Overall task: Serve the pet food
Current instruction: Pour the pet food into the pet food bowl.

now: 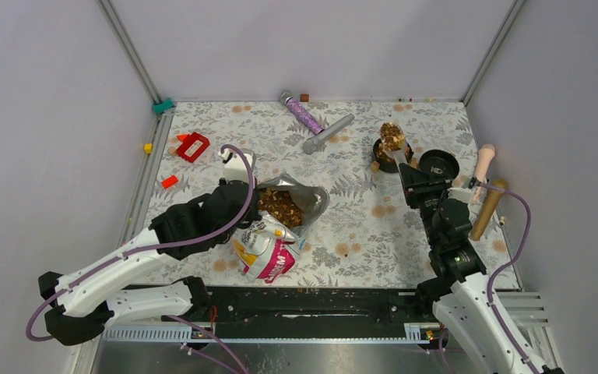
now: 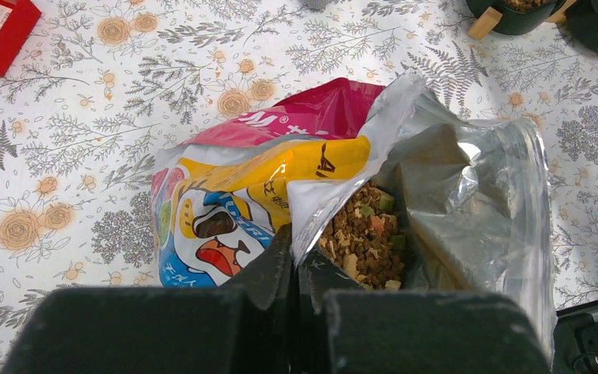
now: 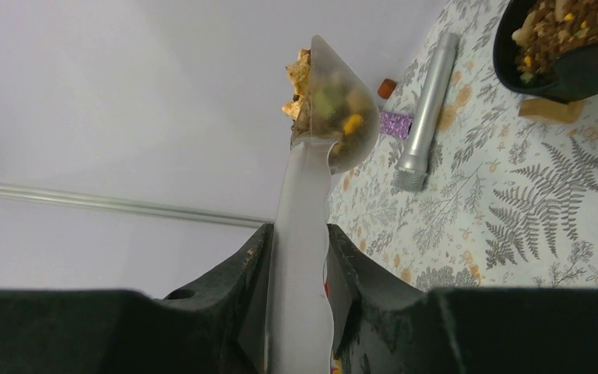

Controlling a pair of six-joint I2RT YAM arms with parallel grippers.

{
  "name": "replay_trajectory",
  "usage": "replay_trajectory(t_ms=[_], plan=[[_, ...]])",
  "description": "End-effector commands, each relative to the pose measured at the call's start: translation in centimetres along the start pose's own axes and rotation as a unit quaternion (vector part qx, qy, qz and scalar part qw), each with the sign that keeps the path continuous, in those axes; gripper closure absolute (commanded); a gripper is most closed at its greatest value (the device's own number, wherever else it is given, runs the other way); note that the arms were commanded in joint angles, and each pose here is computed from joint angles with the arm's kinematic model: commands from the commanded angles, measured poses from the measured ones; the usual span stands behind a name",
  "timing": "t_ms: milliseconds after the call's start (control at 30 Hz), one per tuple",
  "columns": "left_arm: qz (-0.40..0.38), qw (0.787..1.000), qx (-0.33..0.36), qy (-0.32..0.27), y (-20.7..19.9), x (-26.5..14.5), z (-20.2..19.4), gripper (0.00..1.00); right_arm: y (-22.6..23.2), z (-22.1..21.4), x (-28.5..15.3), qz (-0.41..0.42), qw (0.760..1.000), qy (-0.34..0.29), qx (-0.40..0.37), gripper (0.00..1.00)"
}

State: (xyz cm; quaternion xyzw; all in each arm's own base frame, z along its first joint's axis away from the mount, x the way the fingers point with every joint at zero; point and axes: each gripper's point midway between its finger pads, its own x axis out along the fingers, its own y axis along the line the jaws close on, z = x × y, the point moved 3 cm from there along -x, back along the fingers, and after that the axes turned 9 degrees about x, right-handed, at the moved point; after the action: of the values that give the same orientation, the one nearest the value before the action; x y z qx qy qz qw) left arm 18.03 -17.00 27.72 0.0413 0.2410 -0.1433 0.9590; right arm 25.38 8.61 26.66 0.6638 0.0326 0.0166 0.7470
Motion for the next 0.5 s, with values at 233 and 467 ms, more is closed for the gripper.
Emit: replay_trajectory(t_ms=[233,467], plan=[[-0.029,0.997,-0.048,-0.055,-1.6,-0.4,3.3,1.0,0.0,4.0,-0.5,0.014,0.996,-0.088,0.019,1.0],[-0.028,0.997,-0.048,-0.057,-1.5,-0.4,3.3,1.0,-1.2,6.0,-0.9,-0.002,0.991,-0.135,0.018,1.0]])
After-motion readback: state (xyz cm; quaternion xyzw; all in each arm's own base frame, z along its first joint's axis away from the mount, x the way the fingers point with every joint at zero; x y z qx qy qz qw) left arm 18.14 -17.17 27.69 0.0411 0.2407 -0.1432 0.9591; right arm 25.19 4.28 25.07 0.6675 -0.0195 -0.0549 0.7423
